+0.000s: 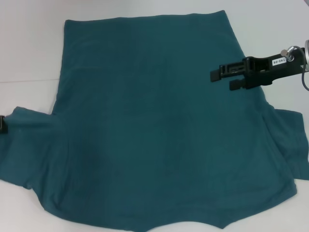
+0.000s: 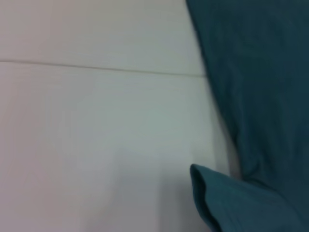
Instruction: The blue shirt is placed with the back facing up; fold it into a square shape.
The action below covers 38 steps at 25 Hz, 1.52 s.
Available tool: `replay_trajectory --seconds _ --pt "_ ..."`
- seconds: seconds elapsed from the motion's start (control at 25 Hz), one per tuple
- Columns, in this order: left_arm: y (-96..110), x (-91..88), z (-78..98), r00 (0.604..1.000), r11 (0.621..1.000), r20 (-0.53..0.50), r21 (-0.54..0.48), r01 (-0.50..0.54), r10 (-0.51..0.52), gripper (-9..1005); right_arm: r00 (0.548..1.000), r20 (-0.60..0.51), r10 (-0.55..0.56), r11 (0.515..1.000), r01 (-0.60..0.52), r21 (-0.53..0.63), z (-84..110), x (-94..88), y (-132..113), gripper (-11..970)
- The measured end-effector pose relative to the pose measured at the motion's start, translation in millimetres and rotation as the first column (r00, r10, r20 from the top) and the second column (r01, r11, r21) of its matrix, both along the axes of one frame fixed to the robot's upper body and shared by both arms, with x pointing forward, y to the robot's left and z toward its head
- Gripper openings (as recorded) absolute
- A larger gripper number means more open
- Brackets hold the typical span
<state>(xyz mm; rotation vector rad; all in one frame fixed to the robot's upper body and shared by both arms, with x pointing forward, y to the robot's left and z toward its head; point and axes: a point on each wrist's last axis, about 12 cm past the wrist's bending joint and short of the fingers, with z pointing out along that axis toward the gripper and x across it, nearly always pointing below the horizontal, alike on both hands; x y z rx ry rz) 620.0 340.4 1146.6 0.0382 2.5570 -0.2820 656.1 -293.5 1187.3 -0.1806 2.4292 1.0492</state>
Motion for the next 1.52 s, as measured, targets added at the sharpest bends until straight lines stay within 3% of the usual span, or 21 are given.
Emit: replay_trajectory --seconds 0.28,0.68,0.88,1.04,1.28,1.52 --pt "-19.4 9.0 19.7 0.997 0.998 -0.037 -0.029 0.063 -0.065 2 1.000 -0.004 0.006 1.000 -0.006 -0.004 -1.2 -0.4 2.1 944" --pt "-69.8 22.2 47.3 0.984 0.985 -0.121 -0.132 0.113 -0.129 2 1.000 -0.012 0.008 1.000 -0.008 0.000 -3.3 -1.5 2.9 944" --pt "-99.8 26.1 42.6 0.975 0.973 -0.126 -0.166 0.160 -0.182 1 1.000 -0.014 0.008 1.000 -0.008 0.001 -4.1 -1.8 3.1 944" --pt "-120.1 32.4 27.9 0.969 0.967 -0.138 -0.182 0.176 -0.202 2 1.000 -0.015 0.009 1.000 -0.009 0.004 -4.5 -1.9 3.9 944" --pt "-135.2 40.2 8.2 0.974 0.968 -0.134 -0.197 0.155 -0.183 2 1.000 -0.018 0.011 1.000 -0.011 0.005 -6.3 -2.7 5.1 945" --pt "-144.1 47.6 1.8 0.987 0.961 -0.079 -0.248 0.119 -0.143 3 1.000 -0.018 0.013 1.000 -0.013 0.006 -7.1 -3.0 6.0 945"
